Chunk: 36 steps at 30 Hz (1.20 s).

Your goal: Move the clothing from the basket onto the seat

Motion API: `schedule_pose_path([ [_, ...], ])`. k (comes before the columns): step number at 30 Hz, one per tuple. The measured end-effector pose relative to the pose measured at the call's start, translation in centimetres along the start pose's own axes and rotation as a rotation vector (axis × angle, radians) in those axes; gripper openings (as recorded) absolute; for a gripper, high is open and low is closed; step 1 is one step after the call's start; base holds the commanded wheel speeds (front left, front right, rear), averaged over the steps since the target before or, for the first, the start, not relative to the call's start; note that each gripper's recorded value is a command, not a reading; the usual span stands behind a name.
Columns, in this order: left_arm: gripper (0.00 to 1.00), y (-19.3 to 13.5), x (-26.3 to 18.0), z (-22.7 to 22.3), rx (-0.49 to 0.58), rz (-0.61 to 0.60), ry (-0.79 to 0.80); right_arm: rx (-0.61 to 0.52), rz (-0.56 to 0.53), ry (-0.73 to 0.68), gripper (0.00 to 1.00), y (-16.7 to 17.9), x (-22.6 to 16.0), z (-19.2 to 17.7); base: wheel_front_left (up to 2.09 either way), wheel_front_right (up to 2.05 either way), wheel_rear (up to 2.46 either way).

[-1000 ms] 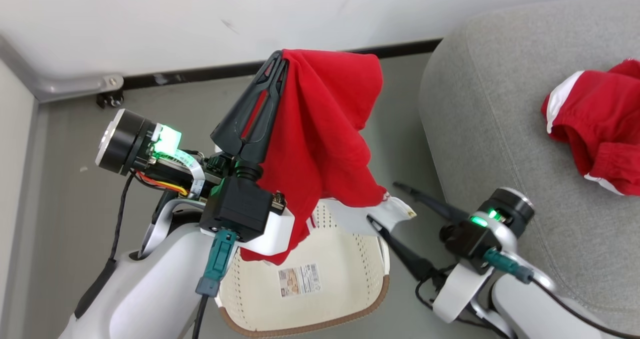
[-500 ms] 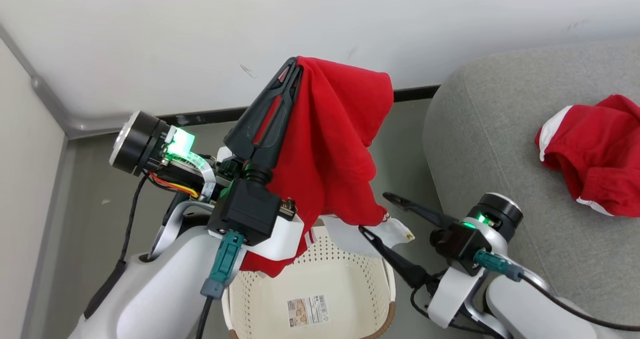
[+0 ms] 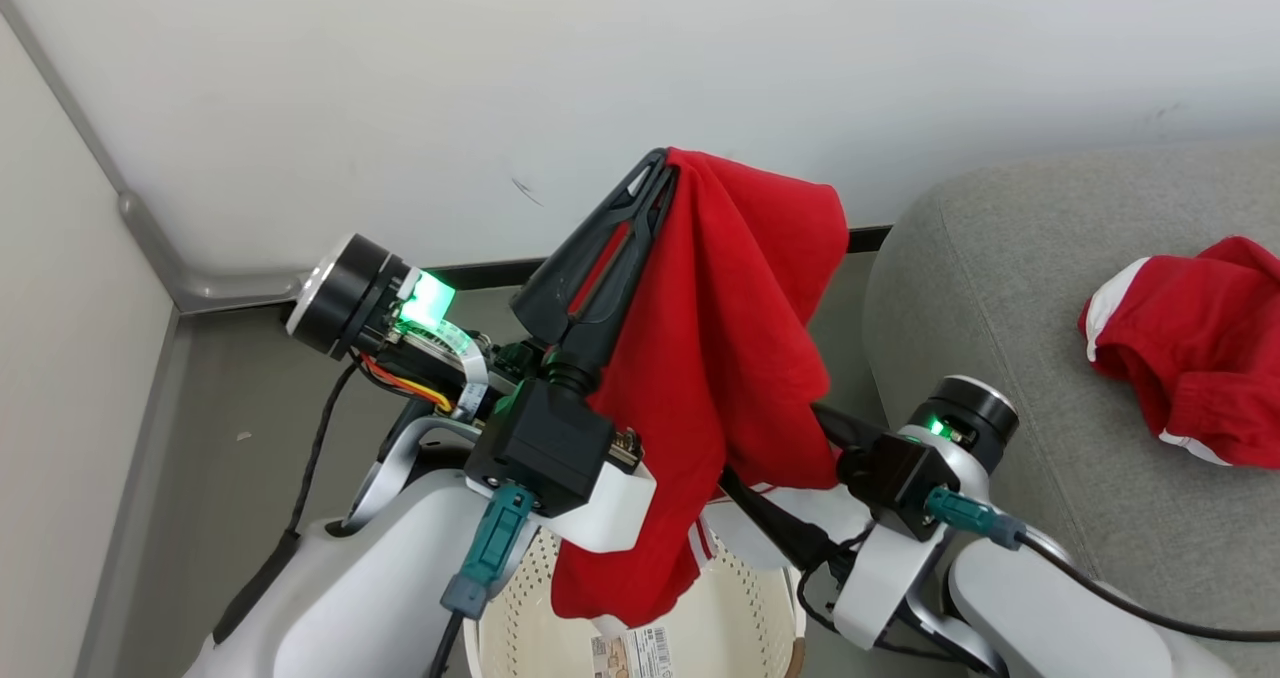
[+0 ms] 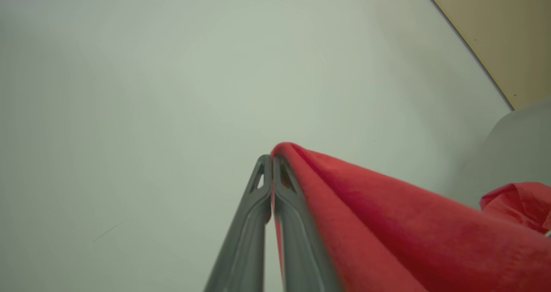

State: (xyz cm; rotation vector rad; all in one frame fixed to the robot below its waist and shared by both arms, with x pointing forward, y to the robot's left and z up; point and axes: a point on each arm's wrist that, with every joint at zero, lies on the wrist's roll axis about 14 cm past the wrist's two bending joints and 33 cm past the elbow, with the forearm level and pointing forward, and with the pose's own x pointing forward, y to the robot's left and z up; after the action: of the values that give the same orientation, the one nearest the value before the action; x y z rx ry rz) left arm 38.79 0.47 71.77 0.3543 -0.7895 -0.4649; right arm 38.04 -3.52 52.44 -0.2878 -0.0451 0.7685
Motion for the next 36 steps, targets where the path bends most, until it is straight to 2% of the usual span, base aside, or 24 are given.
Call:
schedule_pose_path([
  [6, 0.0, -0.2, -0.2, 0.6, -0.004, -0.01, -0.002, -0.026, 0.022, -0.014, 1.0, 0.2, 0.5, 0.9, 0.0, 0.0, 0.0],
  [7, 0.0, -0.2, -0.2, 0.7, -0.004, -0.009, -0.003, -0.029, 0.03, -0.014, 0.8, 0.4, 0.5, 0.9, 0.0, 0.0, 0.0],
  [8, 0.0, -0.2, -0.2, 0.8, -0.003, -0.011, -0.003, -0.026, 0.035, -0.014, 0.47, 0.6, 0.6, 0.9, 0.0, 0.0, 0.0],
  [9, 0.0, -0.2, -0.3, 0.9, -0.003, -0.013, -0.003, -0.023, 0.043, -0.014, 0.3, 0.8, 0.6, 0.9, 0.0, 0.0, 0.0],
  [11, 0.0, -0.1, -0.3, 0.8, -0.008, -0.01, 0.007, -0.019, 0.056, -0.012, 0.07, 1.3, 0.7, 0.9, 0.0, 0.0, 0.0],
  [12, 0.0, 0.0, -0.4, 0.7, -0.007, -0.009, 0.012, -0.014, 0.059, -0.014, 0.0, 1.4, 0.7, 0.9, 0.0, 0.0, 0.0],
  [21, 0.0, 1.0, -2.5, -4.4, -0.044, 0.024, 0.204, 0.064, 0.027, -0.029, 0.0, 0.6, 0.2, 1.1, 0.0, 0.0, 0.0],
  [27, 0.0, 0.6, -5.8, -9.5, -0.133, 0.059, 0.415, 0.168, -0.05, -0.08, 0.0, -1.2, -1.0, 1.9, 0.0, 0.0, 0.0],
  [30, 0.0, -0.1, -7.4, -11.4, -0.217, 0.093, 0.501, 0.19, -0.082, -0.112, 0.0, -2.3, -1.5, 2.7, 0.0, 0.0, 0.0],
  [31, 0.12, -0.4, -7.8, -11.9, -0.235, 0.099, 0.522, 0.196, -0.092, -0.122, 0.0, -2.6, -1.6, 3.0, 0.0, 0.0, 0.0],
  [32, 0.37, -0.6, -8.2, -12.3, -0.259, 0.107, 0.541, 0.205, -0.105, -0.133, 0.0, -3.0, -1.8, 3.2, 0.0, 0.0, 0.0],
  [33, 0.58, -0.8, -8.5, -12.7, -0.286, 0.114, 0.557, 0.211, -0.12, -0.144, 0.0, -3.5, -2.0, 3.5, 0.0, 0.0, 0.0],
  [34, 0.93, -0.9, -8.8, -13.1, -0.312, 0.126, 0.572, 0.215, -0.138, -0.15, 0.0, -4.1, -2.3, 3.6, 0.0, 0.0, 0.0],
  [35, 1.0, -1.1, -9.1, -13.4, -0.328, 0.131, 0.585, 0.22, -0.158, -0.156, 0.0, -4.8, -2.6, 3.7, 0.0, 0.0, 0.0],
  [36, 1.0, -1.3, -9.2, -13.6, -0.341, 0.134, 0.595, 0.226, -0.183, -0.165, 0.0, -5.6, -2.9, 3.8, 0.0, 0.0, 0.0],
])
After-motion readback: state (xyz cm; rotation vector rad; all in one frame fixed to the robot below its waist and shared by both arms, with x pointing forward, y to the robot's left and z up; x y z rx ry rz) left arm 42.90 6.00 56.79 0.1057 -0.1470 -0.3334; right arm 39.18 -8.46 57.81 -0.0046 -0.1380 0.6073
